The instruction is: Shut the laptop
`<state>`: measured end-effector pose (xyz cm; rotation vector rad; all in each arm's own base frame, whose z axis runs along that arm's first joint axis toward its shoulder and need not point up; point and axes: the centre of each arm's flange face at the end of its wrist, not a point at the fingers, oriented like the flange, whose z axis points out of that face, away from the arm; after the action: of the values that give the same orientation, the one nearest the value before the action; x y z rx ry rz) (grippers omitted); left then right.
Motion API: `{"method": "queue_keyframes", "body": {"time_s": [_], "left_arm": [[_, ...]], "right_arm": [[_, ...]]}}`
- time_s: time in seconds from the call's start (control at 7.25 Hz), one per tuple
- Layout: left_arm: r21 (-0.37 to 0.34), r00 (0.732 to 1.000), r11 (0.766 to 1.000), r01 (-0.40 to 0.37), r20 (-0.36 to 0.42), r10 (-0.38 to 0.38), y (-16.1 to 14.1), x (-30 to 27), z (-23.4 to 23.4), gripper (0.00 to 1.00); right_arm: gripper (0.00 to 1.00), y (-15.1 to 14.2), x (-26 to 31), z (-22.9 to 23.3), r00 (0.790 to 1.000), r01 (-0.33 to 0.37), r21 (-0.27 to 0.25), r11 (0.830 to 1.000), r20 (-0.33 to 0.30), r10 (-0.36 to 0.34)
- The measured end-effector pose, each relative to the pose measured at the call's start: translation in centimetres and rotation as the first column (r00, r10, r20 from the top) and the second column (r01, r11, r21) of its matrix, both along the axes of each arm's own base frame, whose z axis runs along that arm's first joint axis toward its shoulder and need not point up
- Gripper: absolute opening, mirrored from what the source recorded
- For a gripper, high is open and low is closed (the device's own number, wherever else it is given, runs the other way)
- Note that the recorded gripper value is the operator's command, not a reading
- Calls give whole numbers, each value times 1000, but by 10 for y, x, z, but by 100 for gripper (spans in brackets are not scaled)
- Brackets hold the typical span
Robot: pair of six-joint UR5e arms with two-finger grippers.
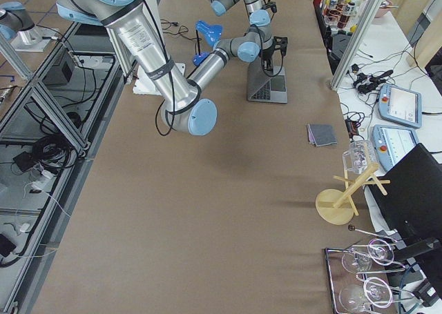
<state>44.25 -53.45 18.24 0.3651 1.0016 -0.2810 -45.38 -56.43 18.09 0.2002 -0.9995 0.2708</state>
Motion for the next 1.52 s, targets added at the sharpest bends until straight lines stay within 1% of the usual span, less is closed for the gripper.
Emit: {"method": "queue_keyframes", "body": {"time_s": [0.28,0.55,0.83,1.1,1.24,1.38,1.52], "left_arm": [[2,1000,1000,17,22,-17,-35,30,20,0],[-20,998,1000,12,63,-10,-65,64,42,0],[-44,994,999,-19,109,24,-81,86,65,0],[-54,991,997,-52,117,58,-89,99,82,0],[-60,991,996,-62,115,69,-90,103,85,0],[-62,992,996,-71,97,77,-96,97,77,0],[-64,995,995,-79,60,83,-107,76,63,0]], "right_arm": [[0,-39,-32,16,1000,-6,-25,1000,-20,6],[0,-66,-63,37,999,11,-57,998,-31,-13],[0,-80,-80,51,998,26,-89,996,-48,-31],[0,-86,-91,66,996,48,-124,991,-70,-57],[0,-87,-94,71,995,63,-132,989,-70,-72],[0,-92,-89,67,995,75,-137,988,-53,-83],[0,-100,-73,55,996,82,-141,987,-22,-86]]}}
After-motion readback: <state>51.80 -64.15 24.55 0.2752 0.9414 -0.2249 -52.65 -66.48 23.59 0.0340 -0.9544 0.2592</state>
